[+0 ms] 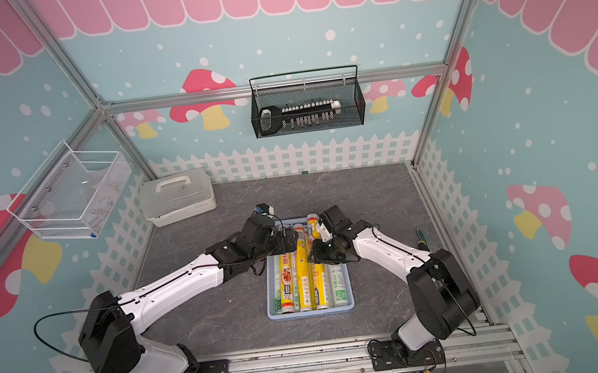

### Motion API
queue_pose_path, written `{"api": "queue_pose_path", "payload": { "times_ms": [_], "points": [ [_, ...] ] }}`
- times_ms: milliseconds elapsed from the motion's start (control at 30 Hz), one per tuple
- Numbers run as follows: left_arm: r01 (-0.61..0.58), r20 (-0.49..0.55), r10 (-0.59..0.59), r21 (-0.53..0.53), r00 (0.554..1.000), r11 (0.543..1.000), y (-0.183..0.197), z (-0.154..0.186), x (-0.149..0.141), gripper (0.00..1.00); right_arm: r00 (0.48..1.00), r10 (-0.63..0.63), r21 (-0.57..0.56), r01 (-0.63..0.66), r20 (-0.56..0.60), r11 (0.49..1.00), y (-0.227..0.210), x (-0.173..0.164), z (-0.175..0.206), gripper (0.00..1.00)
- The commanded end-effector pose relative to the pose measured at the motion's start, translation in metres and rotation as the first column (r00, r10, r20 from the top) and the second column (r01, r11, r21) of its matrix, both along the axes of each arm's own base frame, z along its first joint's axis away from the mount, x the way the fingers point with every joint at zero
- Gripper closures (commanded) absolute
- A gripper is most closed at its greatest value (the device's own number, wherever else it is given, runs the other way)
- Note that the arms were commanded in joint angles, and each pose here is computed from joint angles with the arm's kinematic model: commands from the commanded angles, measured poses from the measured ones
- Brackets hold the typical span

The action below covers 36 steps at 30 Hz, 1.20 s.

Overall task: Put the plastic wrap into the basket
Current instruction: Place the plastic wrap in the basket.

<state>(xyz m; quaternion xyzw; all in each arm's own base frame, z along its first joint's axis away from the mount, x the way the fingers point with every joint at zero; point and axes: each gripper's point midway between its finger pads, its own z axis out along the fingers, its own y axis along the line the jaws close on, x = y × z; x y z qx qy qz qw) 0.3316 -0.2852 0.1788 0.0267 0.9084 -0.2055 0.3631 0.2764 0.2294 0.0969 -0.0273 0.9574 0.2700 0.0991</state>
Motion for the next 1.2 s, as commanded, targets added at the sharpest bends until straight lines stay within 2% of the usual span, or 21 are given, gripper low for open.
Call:
{"api": "queue_pose_path", "payload": {
  "times_ms": [0,367,733,1000,1100,1167],
  "points": [
    [0.007,0.010,-0.007,-0.030,1.000,1.000,-0.004,0.007,0.001,0.01,1.000,0.011,-0.015,-0.011,-0.026,1.000,0.003,-0.006,-0.009,0.57],
    [0.013,0.002,-0.013,-0.030,1.000,0.999,-0.007,0.005,0.004,0.01,0.998,0.002,-0.070,-0.007,-0.060,0.998,0.001,-0.006,-0.022,0.53],
    [0.022,0.004,-0.022,-0.037,1.000,0.999,-0.010,0.008,0.005,0.01,1.000,-0.017,-0.052,0.016,-0.015,0.999,-0.002,-0.006,-0.002,0.49],
    [0.010,0.017,-0.009,-0.033,1.000,0.999,-0.007,0.011,0.006,0.01,0.994,-0.032,-0.045,0.037,0.108,0.998,-0.010,-0.001,0.033,0.43],
    [0.000,0.032,0.001,-0.026,0.999,1.000,-0.003,0.014,0.007,0.01,0.978,-0.043,-0.089,0.063,0.203,0.994,-0.025,0.003,0.053,0.42],
    [-0.019,0.051,0.020,-0.019,0.999,1.000,0.003,0.019,0.008,0.01,0.951,-0.060,-0.146,0.108,0.303,0.983,-0.045,0.007,0.072,0.37]
  ]
}}
